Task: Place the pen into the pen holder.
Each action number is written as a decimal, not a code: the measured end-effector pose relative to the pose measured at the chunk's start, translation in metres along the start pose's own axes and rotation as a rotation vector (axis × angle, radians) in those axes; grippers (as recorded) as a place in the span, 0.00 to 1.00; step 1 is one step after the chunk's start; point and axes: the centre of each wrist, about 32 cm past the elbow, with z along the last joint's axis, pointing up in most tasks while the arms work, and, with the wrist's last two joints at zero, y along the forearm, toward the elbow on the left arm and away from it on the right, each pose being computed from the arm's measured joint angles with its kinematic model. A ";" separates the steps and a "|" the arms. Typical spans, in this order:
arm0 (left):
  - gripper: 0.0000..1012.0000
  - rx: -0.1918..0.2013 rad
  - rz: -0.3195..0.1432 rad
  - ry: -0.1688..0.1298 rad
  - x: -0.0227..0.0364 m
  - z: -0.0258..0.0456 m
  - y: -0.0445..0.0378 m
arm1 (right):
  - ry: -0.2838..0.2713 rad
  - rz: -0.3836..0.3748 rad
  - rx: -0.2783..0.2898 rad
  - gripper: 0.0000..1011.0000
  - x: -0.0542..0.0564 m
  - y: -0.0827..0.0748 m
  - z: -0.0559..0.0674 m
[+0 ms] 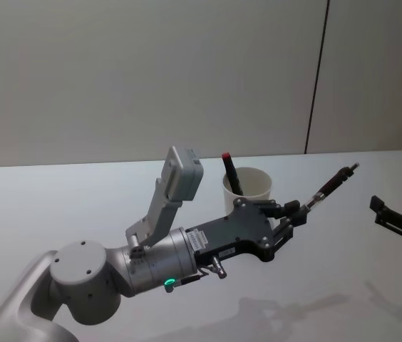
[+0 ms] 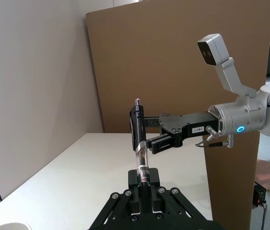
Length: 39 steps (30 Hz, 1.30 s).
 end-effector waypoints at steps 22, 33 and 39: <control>0.14 0.000 -0.004 0.002 0.0000 -0.0005 -0.0014 | 0.036 0.077 0.036 0.99 0.005 -0.013 -0.002; 0.14 0.000 -0.004 0.002 0.0001 -0.0007 -0.0016 | 0.085 0.141 0.062 0.99 0.008 -0.024 0.000; 0.14 0.000 -0.004 0.002 0.0001 -0.0007 -0.0016 | 0.124 0.179 0.070 0.99 0.007 -0.030 0.001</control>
